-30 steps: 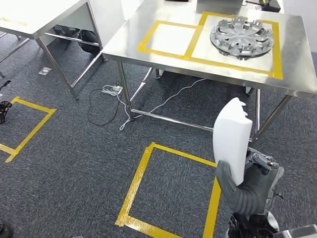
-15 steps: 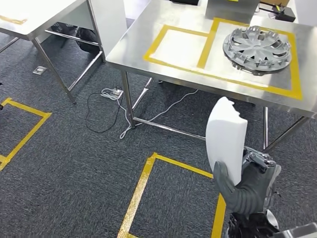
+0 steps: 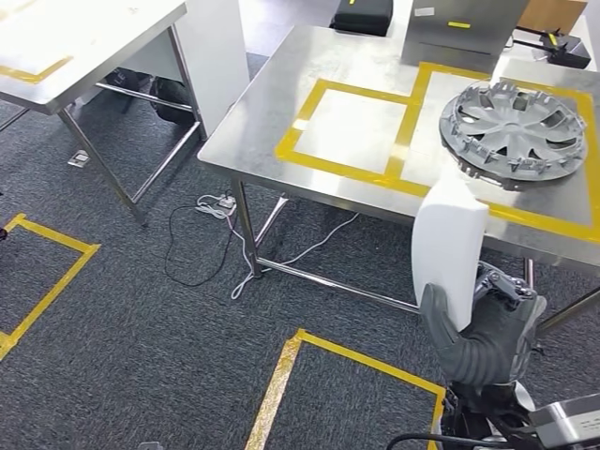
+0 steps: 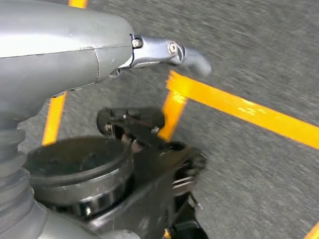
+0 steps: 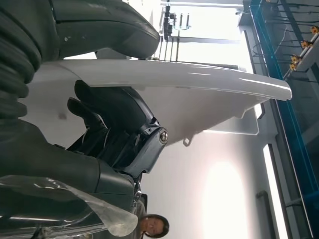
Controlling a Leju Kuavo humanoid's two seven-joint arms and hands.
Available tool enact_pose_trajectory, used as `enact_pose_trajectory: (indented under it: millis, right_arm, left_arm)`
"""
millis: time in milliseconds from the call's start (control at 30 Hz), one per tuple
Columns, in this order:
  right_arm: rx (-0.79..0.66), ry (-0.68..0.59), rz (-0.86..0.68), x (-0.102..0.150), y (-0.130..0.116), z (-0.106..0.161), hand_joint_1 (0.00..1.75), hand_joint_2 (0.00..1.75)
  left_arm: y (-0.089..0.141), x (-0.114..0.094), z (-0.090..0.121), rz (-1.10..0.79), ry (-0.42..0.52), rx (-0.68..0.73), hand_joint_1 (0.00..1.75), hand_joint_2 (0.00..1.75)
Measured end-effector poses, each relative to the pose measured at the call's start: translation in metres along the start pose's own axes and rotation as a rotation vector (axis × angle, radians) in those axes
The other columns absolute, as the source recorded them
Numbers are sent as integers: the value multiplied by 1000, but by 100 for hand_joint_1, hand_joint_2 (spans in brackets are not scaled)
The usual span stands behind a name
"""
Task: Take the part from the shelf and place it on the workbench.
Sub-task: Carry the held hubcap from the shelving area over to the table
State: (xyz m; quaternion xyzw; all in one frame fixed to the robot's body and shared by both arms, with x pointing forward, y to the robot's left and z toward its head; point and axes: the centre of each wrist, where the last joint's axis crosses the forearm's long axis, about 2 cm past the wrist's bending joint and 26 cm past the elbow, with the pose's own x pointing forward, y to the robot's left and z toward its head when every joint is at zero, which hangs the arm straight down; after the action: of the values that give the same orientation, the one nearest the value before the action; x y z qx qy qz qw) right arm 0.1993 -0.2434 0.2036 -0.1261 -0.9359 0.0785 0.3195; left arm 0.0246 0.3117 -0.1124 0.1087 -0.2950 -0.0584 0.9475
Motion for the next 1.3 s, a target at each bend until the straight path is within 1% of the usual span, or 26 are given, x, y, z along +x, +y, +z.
enact_pose_trajectory:
  millis: [333,567,733,967,1300]
  right_arm:
    - [-11,11,7,-4,-1,-2,175,175]
    - [-36,1,23,-10,-8,-11,175,175]
    - [-44,21,44,-16,-13,-12,175,175]
    - [-52,35,62,-26,-20,-17,175,175]
    - [-36,57,69,-40,-21,-28,175,175]
  left_arm:
    - [2,-11,6,-7,27,-1,0,175]
    - [4,-6,3,-7,13,3,0,175]
    - [4,-7,3,-11,14,-1,0,175]
    - [5,-3,1,-17,6,-5,0,175]
    - [7,-6,2,-28,6,-15,0,175]
